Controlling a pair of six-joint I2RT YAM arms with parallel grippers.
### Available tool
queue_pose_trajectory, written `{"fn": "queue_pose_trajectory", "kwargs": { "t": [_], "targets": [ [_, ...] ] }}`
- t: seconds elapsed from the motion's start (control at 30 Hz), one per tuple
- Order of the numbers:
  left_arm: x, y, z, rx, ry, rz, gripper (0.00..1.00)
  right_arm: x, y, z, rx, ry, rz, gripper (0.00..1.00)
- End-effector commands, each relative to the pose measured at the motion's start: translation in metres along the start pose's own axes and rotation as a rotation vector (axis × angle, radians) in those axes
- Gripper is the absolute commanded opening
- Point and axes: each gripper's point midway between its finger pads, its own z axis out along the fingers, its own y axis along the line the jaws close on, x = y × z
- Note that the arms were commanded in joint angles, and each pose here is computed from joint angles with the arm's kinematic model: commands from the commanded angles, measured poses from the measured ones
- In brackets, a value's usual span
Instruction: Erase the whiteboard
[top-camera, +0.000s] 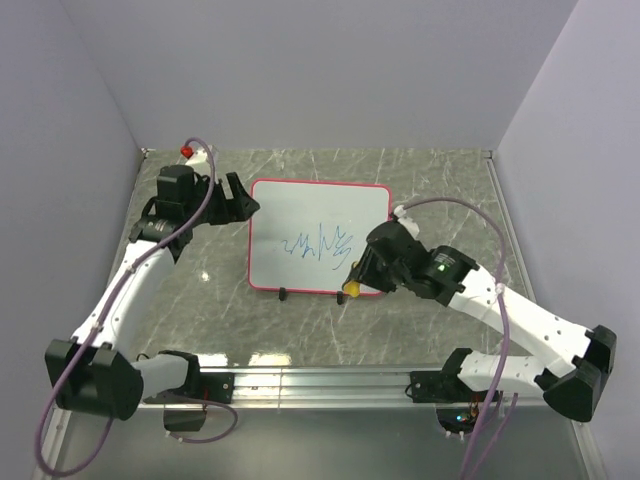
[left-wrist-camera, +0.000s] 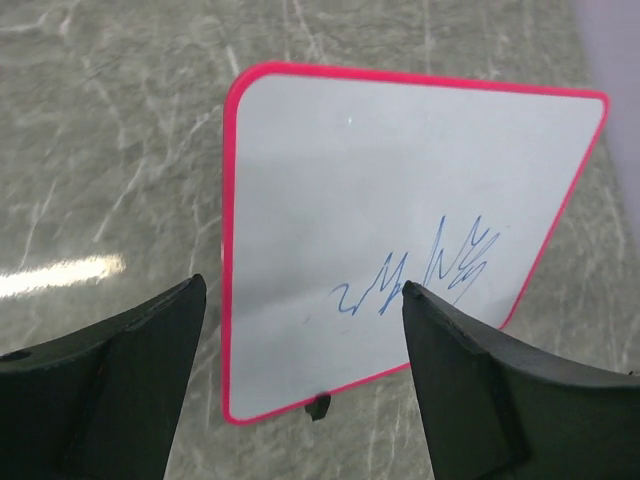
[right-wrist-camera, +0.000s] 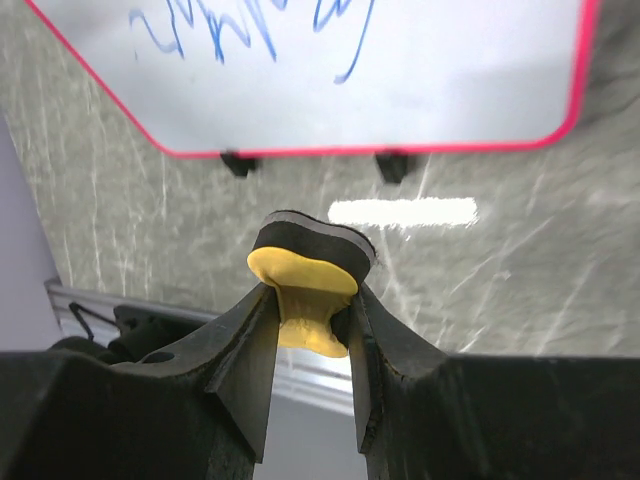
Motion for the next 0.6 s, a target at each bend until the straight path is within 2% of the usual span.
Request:
{"fn": "queue_pose_trajectory", "kwargs": {
  "t": [0.0, 0.07, 0.27, 0.37, 0.57],
  "targets": [
    [-0.025, -0.018, 0.008, 0.222, -0.058, 0.070, 0.84, -0.035, -0.007, -0.020, -0.003, -0.099, -0.060, 0.00],
    [-0.035, -0.008, 0.013, 0.237, -0.080, 0.057, 0.81, -0.045, -0.008, -0.023, -0.003, -0.113, -0.063, 0.00],
    [-0.014, 0.001, 0.048, 0.360, 0.035, 0.038, 0.72, -0.071, -0.005, -0.023, 0.030, -0.137, -0.118, 0.00],
    [-0.004, 0.000, 0.062, 0.431, 0.071, 0.027, 0.71, -0.082, -0.001, -0.020, 0.045, -0.143, -0.140, 0.00],
    [0.006, 0.012, 0.086, 0.431, 0.104, -0.006, 0.65, -0.098, 0.007, -0.015, 0.031, -0.160, -0.166, 0.00]
  ]
}}
